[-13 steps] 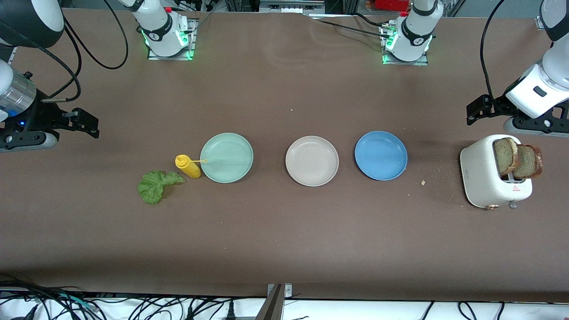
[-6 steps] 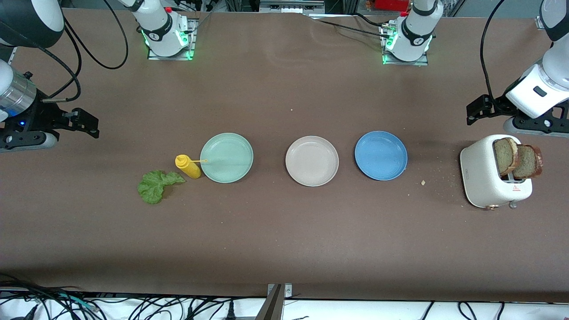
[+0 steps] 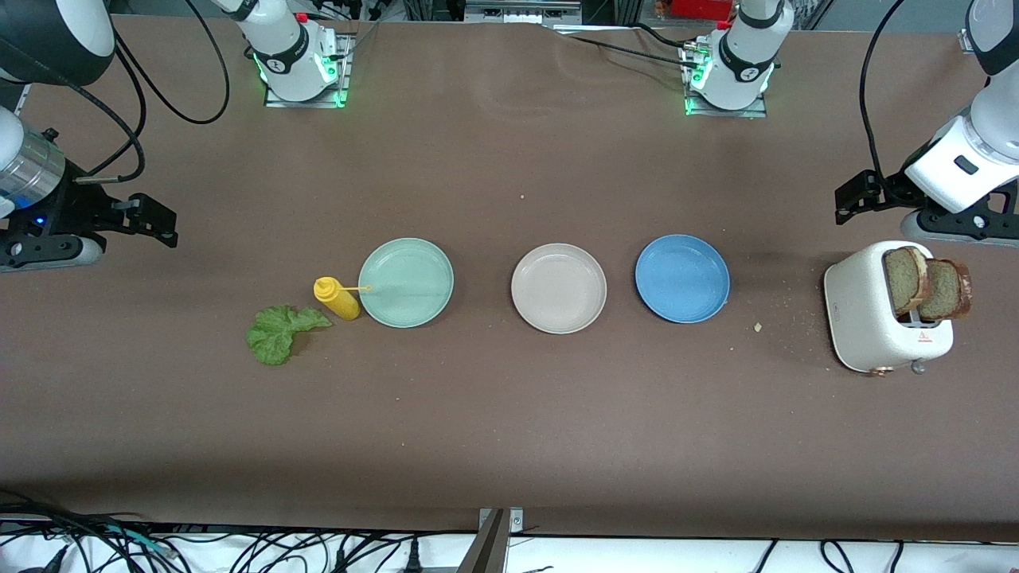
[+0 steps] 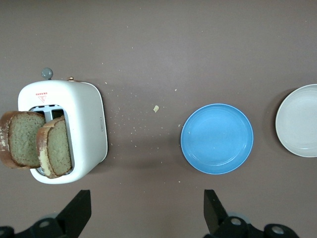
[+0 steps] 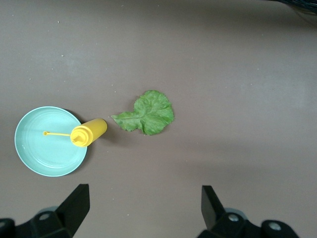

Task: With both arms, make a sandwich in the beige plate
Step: 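Lower the left gripper onto the toaster and grasp a bread slice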

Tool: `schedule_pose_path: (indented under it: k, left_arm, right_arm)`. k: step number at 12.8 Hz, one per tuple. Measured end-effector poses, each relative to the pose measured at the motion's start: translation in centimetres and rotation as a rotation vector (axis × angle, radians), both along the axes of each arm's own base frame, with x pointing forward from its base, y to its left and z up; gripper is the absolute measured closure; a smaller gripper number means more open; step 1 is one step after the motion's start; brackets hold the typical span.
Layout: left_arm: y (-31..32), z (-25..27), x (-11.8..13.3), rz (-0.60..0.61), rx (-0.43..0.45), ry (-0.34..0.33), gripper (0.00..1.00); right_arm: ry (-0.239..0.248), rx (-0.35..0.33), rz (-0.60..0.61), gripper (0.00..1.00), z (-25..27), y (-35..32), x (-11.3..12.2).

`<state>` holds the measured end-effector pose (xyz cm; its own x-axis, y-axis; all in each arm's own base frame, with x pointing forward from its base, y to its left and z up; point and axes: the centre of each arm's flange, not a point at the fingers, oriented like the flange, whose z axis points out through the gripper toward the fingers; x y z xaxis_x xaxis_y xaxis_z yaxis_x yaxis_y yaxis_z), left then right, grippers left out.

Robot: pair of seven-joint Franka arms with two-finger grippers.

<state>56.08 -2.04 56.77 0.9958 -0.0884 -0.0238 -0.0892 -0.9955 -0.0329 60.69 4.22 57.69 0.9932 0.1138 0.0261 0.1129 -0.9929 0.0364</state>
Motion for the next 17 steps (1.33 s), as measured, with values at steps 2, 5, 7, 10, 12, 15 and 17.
schedule_pose_path:
  k: [2,5,7,10,12,15,17]
  left_arm:
    - [0.6,0.0,0.0,0.011,0.0,0.0,0.0]
    - [2.9,-0.9,0.3,0.052,0.0,0.016,0.0]
    - [5.6,-2.5,0.8,0.098,-0.002,0.044,0.0]
    - [11.3,-5.8,1.5,0.128,-0.012,0.088,0.0]
    - [14.3,-8.0,2.2,0.123,-0.006,0.088,0.0]
    - [15.1,-10.6,3.1,0.089,0.063,0.076,0.0]
    - [15.2,-12.7,3.1,0.081,0.066,0.059,0.0]
  right_arm:
    - [0.0,0.0,0.0,0.0,0.0,0.0,0.0]
    - [0.0,0.0,0.0,0.0,0.0,0.0,0.0]
    - [0.0,0.0,0.001,0.0,0.0,0.0,0.0]
    - [0.0,0.0,0.001,0.0,0.0,0.1,0.0]
    - [0.0,0.0,0.001,0.0,0.0,0.1,0.0]
    - [0.0,0.0,0.003,0.0,0.0,0.2,0.0]
    - [-0.001,0.0,0.004,0.0,0.0,0.2,0.0]
